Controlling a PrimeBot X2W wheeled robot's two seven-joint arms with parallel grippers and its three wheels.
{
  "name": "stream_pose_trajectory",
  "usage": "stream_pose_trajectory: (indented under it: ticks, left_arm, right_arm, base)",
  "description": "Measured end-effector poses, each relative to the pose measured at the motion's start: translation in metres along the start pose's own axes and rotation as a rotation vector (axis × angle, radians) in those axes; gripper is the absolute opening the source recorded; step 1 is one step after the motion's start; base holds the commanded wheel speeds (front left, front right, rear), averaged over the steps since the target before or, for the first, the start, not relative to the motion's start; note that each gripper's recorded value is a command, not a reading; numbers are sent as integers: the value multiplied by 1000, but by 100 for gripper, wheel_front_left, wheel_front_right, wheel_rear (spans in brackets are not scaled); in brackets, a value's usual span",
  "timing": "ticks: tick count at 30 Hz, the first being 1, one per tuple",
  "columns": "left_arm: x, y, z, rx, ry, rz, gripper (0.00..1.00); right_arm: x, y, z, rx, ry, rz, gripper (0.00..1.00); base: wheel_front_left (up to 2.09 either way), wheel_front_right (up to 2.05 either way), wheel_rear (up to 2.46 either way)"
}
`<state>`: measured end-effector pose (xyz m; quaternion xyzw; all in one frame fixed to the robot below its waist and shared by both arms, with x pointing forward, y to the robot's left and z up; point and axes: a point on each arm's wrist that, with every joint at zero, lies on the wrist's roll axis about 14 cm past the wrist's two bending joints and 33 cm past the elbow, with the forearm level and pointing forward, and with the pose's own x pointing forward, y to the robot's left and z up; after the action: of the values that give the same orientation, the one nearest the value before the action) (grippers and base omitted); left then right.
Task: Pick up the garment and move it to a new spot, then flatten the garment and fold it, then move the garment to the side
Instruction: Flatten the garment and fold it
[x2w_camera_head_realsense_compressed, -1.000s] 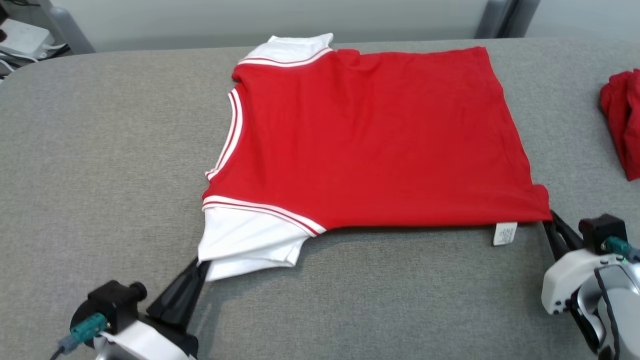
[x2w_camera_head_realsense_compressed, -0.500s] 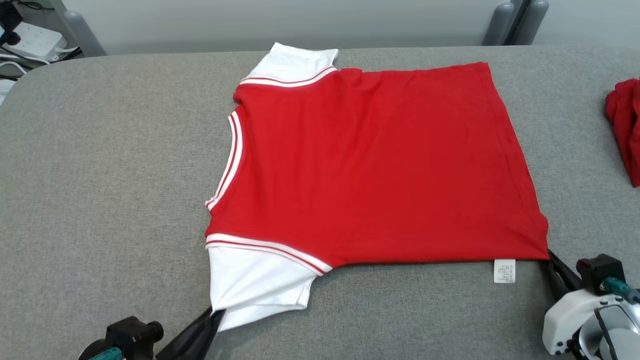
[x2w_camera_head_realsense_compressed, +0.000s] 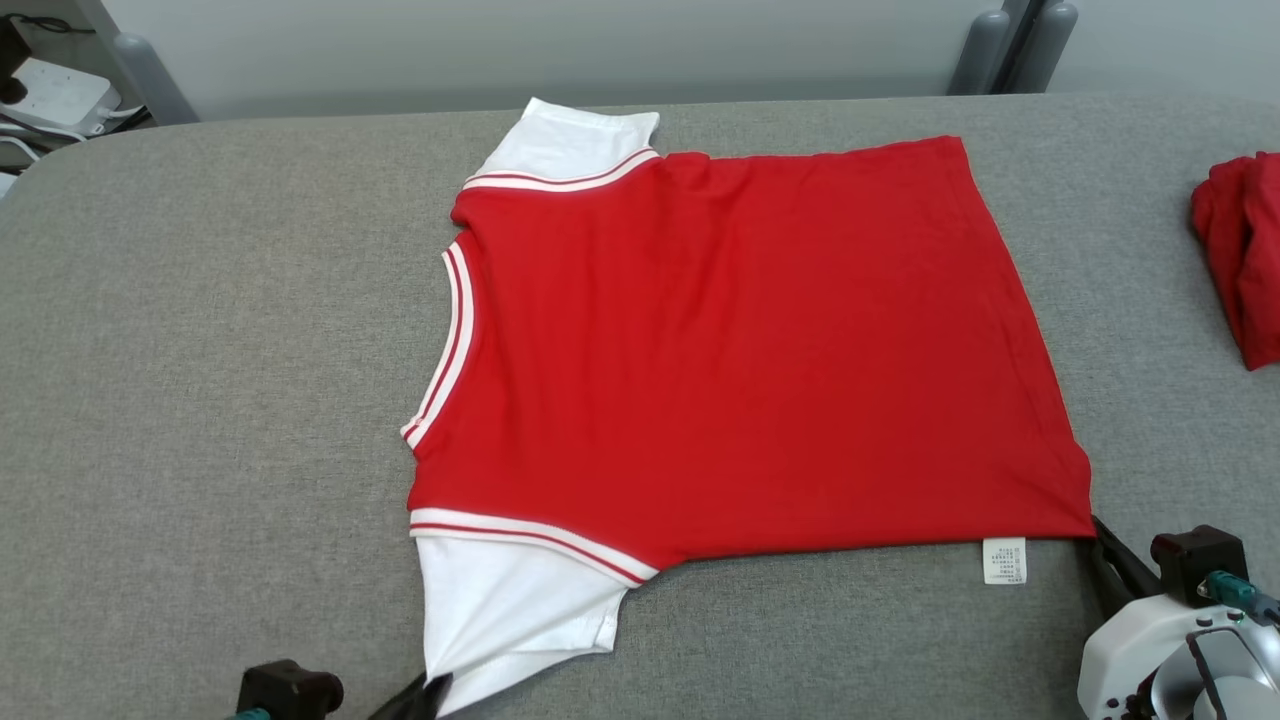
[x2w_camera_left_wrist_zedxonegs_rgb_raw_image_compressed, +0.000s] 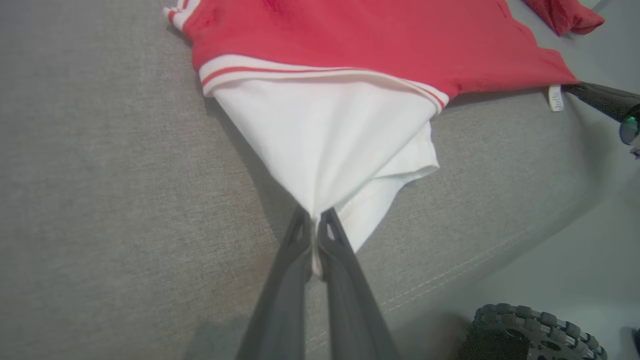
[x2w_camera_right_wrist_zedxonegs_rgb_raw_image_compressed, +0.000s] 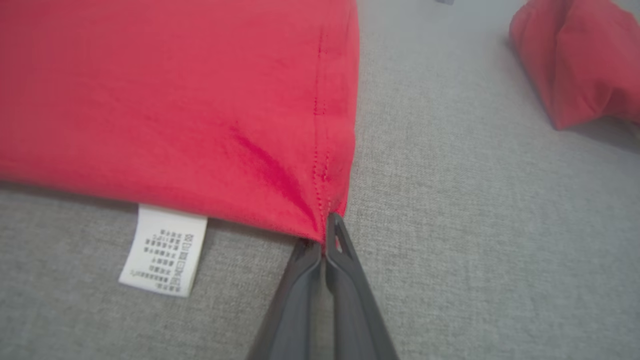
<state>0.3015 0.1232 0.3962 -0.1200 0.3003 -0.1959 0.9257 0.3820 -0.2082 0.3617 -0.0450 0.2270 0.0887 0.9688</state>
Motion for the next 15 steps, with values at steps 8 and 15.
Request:
stream_pose_trajectory:
  ticks: [8, 15]
  left_arm:
    - [8, 3, -28, -12, 86, 16, 100]
    - [7, 12, -38, 8, 128, 54, 100]
  right_arm:
    - [-12, -11, -7, 24, 7, -53, 100]
    - [-22, -37, 7, 26, -50, -136, 100]
  base:
    - [0, 0, 0]
    - [0, 0, 0]
